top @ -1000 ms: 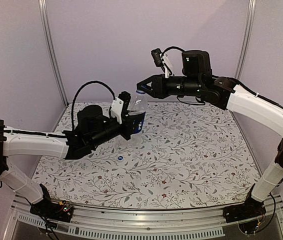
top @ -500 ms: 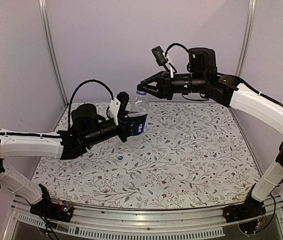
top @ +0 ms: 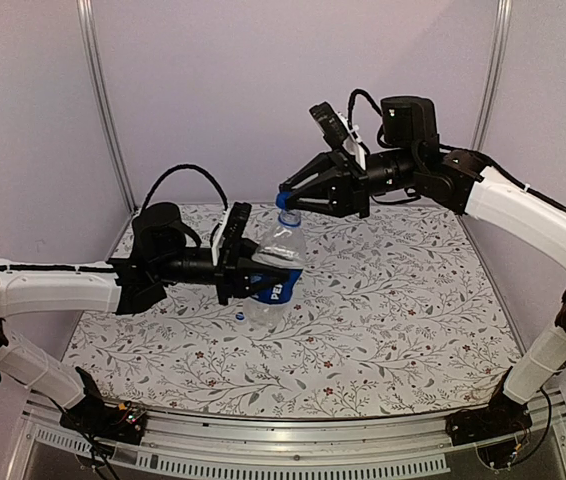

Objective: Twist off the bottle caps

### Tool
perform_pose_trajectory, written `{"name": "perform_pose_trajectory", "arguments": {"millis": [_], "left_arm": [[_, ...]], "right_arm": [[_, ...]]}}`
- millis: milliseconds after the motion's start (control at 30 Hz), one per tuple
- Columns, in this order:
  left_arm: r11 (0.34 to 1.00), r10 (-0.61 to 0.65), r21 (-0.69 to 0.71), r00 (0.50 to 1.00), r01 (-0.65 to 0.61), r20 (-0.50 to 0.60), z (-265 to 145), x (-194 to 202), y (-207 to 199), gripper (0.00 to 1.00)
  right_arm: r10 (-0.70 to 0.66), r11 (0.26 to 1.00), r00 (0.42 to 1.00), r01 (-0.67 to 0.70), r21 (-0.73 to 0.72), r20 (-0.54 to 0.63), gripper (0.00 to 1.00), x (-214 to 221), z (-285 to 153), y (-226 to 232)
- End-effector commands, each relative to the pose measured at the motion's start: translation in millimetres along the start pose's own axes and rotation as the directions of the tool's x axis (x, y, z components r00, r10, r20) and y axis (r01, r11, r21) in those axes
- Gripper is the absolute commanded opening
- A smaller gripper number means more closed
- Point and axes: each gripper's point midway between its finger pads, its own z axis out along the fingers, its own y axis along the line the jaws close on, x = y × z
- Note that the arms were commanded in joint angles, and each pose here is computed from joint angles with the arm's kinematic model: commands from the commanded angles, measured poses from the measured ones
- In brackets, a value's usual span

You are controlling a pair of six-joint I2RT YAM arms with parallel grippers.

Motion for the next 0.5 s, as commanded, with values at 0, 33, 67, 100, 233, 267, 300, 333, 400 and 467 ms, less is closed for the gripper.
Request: {"name": "perform_pose_trajectory", "arguments": {"millis": [0,33,67,100,233,267,300,333,400,467], "left_arm": [[0.995,0.025,0.098,0.999,-0.028,0.034,-7.2,-10.4,-16.2,0.21],[0.996,0.024,0.09,0.999,-0.027,0.03,-7.4,-8.2,-15.0,0.22],[0.996,0.021,0.083,0.999,-0.023,0.026,-8.0,-5.7,-14.1,0.22],[0.997,0.017,0.074,1.0,-0.018,0.022,-8.8,-3.1,-12.1,0.22],[1.0,0.007,0.019,1.0,-0.008,0.015,-15.1,2.4,-4.7,0.22],[1.0,0.007,0.001,1.0,-0.007,0.016,-17.8,2.4,-2.9,0.22],[1.0,0.009,-0.021,1.0,-0.008,0.02,-21.0,1.4,-0.9,0.23],[0.999,0.013,-0.043,0.999,-0.012,0.029,-25.6,-1.7,0.0,0.23],[0.995,0.018,-0.1,0.999,-0.014,0.044,-33.4,-6.4,4.4,0.23],[0.986,0.018,-0.168,0.999,-0.009,0.051,-41.0,-11.7,10.8,0.23]], "right_arm": [[-0.008,0.999,1.0,0.008,-0.036,0.006,0.03,1.0,-5.0,5.0],[0.001,1.0,1.0,-0.001,-0.011,0.013,0.03,-1.3,-7.6,1.3],[0.003,1.0,1.0,-0.003,0.019,0.023,0.03,-3.8,-9.9,-3.5],[0.006,0.998,1.0,-0.008,0.06,0.03,0.03,-6.7,-13.4,-9.4],[0.049,0.977,0.997,-0.059,0.204,0.052,0.04,-11.0,-28.6,-32.7],[0.054,0.963,0.997,-0.067,0.262,0.057,0.04,-10.4,-35.1,-41.8],[0.069,0.949,0.996,-0.084,0.305,0.059,0.04,-6.5,-38.6,-48.8],[0.086,0.933,0.995,-0.1,0.346,0.057,0.04,1.3,-43.2,-55.7],[0.115,0.891,0.992,-0.127,0.435,0.055,0.03,16.3,-52.2,-68.8],[0.135,0.857,0.99,-0.14,0.497,0.046,0.03,34.7,-57.5,-77.3]]}}
